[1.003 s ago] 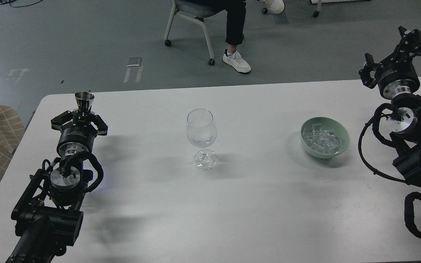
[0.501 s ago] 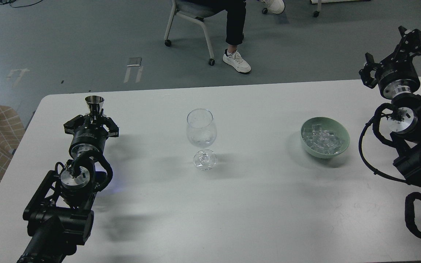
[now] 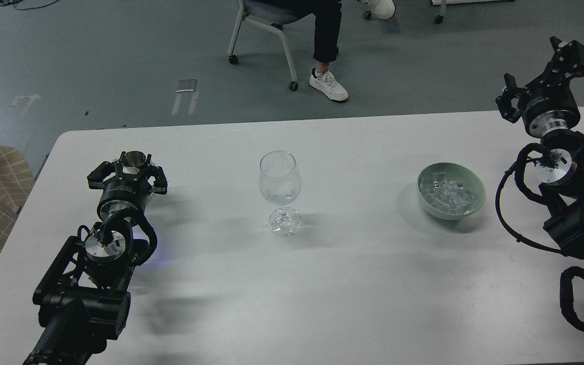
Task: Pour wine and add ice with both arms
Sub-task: 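Set the jigger down on the table and open the left gripper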
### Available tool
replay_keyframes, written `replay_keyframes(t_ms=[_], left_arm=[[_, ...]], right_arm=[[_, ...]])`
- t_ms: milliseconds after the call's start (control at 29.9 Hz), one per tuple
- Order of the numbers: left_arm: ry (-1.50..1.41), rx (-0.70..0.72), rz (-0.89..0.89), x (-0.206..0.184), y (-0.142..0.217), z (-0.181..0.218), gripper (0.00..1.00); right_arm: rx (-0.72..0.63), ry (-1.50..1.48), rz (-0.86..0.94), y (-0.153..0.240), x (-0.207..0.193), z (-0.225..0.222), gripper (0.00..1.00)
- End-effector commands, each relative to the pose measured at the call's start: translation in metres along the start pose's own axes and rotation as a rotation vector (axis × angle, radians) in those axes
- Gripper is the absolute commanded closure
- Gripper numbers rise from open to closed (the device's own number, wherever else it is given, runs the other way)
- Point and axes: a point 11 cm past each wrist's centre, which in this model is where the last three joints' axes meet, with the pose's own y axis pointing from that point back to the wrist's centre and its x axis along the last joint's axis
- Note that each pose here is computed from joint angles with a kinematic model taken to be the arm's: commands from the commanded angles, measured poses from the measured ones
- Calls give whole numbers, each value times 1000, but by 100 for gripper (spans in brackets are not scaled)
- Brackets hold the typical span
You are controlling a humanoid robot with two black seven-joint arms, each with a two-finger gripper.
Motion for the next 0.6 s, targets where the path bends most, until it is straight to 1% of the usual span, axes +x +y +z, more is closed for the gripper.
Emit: replay_keyframes(t_ms=[0, 100, 234, 368, 435, 568], left_arm=[[0, 2, 0, 0, 0, -1, 43], [4, 4, -13, -7, -2, -3, 40], [-2, 6, -22, -10, -4, -1, 32], [-4, 5, -33, -15, -5, 0, 30], [-10, 5, -28, -16, -5, 1, 27], [-40, -20, -66, -36, -14, 18, 18]], right_arm=[[0, 1, 1, 0, 1, 0, 0], [0, 1, 1, 0, 1, 0, 0], [0, 1, 3, 0, 1, 0, 0], [0, -1, 1, 0, 0, 0, 0], [2, -2, 2, 0, 0, -1, 0], [3, -3, -2, 0, -1, -1, 0]])
